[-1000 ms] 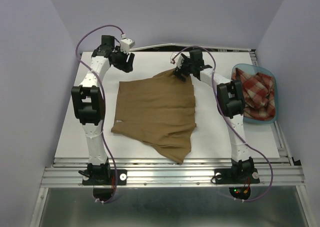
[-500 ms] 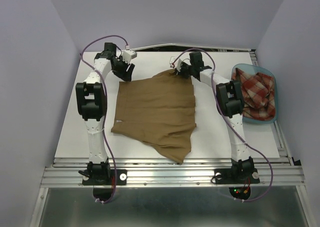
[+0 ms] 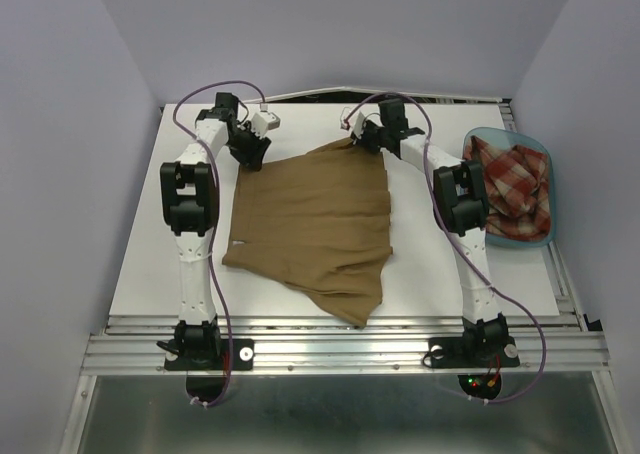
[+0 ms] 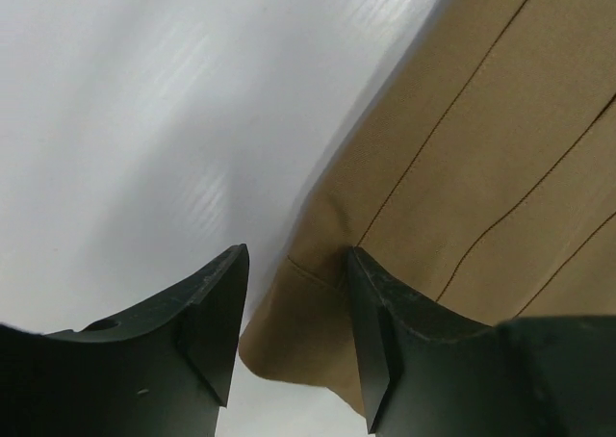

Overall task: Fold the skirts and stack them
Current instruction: Flatten the skirt out, then fold the skirt

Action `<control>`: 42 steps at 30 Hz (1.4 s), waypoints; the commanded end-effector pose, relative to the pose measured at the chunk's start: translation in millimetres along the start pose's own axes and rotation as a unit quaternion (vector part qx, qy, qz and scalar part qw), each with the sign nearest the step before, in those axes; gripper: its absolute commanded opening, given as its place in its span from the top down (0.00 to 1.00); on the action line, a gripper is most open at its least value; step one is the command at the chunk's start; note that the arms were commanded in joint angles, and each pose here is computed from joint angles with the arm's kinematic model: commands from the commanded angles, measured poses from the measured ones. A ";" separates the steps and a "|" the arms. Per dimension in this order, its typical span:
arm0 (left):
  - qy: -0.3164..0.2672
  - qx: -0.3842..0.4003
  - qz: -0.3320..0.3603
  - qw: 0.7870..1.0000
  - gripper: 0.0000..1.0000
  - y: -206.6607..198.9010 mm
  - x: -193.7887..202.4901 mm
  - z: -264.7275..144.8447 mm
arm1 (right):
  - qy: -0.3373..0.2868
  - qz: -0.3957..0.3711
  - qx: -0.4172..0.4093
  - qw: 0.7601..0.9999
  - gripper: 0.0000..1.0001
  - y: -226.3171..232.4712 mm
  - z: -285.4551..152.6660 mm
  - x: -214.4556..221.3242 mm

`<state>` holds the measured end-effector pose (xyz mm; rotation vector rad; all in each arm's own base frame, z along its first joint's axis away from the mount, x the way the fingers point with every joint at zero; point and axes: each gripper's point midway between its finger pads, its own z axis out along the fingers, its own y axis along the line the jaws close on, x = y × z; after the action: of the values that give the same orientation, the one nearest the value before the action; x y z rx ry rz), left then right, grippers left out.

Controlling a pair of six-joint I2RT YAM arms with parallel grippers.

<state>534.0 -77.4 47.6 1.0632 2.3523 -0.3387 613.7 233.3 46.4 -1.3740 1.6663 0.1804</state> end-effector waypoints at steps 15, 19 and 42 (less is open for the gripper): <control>-0.073 0.037 0.021 0.996 0.31 -15.0 -40.2 -33.2 | -0.003 -0.014 0.071 0.997 0.99 -45.2 -17.1 -22.7; -0.062 0.045 0.024 0.997 0.30 -15.7 -38.0 -33.8 | -0.002 -0.017 0.075 0.997 0.99 -47.0 -18.4 -23.3; -0.087 -0.034 -0.004 0.996 1.00 29.0 -47.0 -44.5 | -0.039 -0.046 0.204 0.977 0.99 -120.7 -24.4 -59.7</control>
<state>537.2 -86.1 57.9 1.0914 2.3037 -0.4182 663.5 223.0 97.5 -1.2466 1.6011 -0.0280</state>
